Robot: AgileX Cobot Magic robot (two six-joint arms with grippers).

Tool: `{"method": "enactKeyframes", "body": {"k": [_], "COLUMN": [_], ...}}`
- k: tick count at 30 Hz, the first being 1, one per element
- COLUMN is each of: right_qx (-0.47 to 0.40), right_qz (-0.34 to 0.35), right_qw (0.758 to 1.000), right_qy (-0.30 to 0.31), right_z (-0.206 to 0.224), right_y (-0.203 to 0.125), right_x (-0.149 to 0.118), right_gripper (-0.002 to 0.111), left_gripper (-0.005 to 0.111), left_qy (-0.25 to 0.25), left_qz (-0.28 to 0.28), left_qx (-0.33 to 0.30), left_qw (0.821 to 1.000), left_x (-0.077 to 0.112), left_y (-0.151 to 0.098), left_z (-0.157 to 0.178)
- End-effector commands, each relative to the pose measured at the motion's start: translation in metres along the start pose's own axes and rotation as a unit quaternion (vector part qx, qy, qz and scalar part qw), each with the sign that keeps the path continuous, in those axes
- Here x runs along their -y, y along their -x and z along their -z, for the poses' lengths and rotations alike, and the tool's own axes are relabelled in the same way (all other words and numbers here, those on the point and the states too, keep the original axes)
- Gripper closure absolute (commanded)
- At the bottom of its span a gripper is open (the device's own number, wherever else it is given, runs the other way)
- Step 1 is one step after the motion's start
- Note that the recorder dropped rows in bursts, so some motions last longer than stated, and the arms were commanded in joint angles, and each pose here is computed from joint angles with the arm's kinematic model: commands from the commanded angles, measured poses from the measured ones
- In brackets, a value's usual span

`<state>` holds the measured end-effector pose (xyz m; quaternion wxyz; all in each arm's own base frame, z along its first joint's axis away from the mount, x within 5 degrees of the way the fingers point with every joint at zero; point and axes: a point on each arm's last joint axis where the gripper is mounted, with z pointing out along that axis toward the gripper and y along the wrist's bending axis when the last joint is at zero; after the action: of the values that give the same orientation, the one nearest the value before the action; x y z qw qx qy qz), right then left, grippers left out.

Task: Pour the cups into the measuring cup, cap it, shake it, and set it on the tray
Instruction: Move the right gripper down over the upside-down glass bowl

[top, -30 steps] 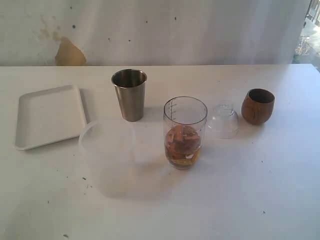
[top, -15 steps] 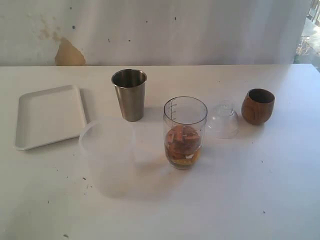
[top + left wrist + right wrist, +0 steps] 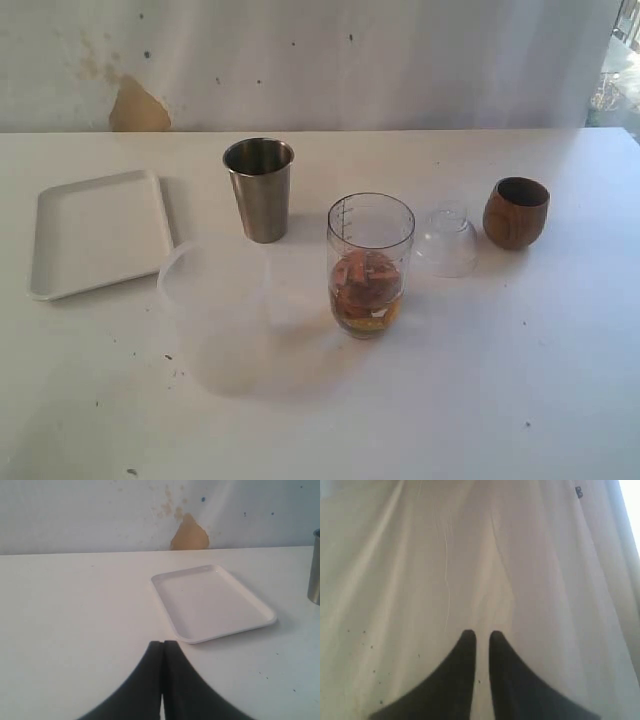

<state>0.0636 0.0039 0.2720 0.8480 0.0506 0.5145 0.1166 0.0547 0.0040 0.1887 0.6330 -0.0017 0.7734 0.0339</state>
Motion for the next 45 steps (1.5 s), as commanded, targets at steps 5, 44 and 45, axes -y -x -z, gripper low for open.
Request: {"method": "enactKeyframes", "body": {"k": [5, 44, 45], "right_qx": [-0.132, -0.537, -0.531], "right_qz": [0.004, 0.101, 0.102], "right_qw": [0.991, 0.837, 0.841], "right_qy": [0.007, 0.013, 0.013], "right_z": [-0.074, -0.227, -0.228], "right_y": [-0.001, -0.212, -0.207], "right_x": [-0.001, 0.008, 0.007], "right_gripper": [0.027, 0.032, 0.032], "left_gripper": [0.107, 0.107, 0.107], "left_qy": [-0.001, -0.001, -0.001], "left_qz": [0.002, 0.002, 0.002], "left_qx": [0.003, 0.003, 0.003], "left_qw": [1.0, 1.0, 1.0], "left_x": [0.0, 0.0, 0.0], "left_y": [-0.001, -0.001, -0.001], "left_z": [0.0, 0.0, 0.0]}}
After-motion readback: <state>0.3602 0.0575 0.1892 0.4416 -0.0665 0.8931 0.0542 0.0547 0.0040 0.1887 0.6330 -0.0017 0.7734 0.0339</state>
